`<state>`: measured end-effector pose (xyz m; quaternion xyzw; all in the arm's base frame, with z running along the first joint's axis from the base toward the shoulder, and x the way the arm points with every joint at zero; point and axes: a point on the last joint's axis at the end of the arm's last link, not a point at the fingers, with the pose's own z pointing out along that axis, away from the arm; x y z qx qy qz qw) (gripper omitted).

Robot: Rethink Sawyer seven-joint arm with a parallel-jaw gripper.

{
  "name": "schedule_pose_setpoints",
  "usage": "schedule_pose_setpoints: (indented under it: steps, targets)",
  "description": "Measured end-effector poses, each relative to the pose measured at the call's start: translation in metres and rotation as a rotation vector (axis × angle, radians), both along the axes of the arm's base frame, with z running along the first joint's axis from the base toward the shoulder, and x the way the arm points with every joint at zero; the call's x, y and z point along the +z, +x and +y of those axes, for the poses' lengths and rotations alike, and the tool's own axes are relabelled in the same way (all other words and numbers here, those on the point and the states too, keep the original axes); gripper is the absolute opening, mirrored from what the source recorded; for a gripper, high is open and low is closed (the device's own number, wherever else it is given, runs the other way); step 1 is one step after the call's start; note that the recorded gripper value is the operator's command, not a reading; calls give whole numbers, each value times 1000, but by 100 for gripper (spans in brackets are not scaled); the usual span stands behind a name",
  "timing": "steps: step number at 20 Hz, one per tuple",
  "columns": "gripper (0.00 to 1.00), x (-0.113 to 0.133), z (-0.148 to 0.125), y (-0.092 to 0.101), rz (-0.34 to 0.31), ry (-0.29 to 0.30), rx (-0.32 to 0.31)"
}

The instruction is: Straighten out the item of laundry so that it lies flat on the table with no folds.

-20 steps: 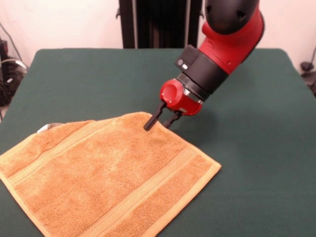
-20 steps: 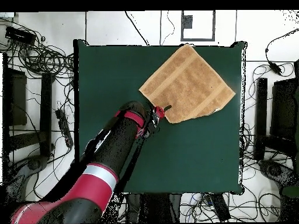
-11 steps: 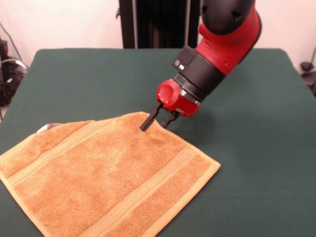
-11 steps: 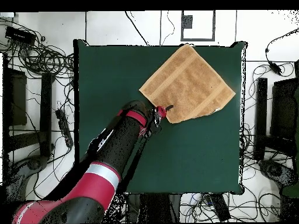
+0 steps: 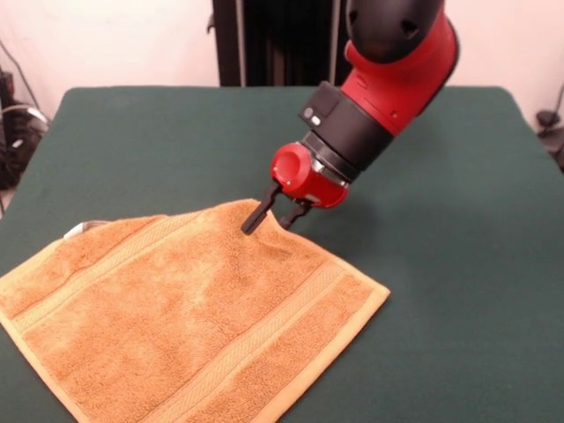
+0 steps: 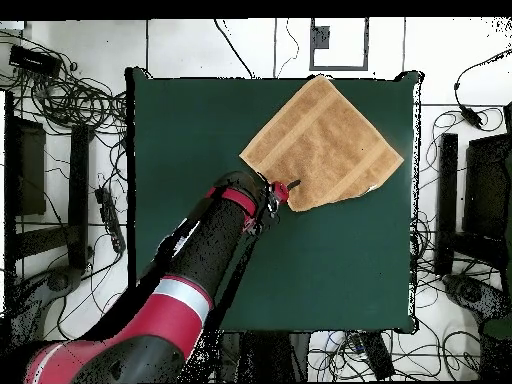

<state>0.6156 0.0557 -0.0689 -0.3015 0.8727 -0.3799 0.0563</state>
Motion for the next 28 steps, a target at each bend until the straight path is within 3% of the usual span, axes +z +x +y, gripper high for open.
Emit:
schedule_pose_setpoints:
  steps: [28]
  targets:
    - [100,0,-31,5,-1,14,-73]
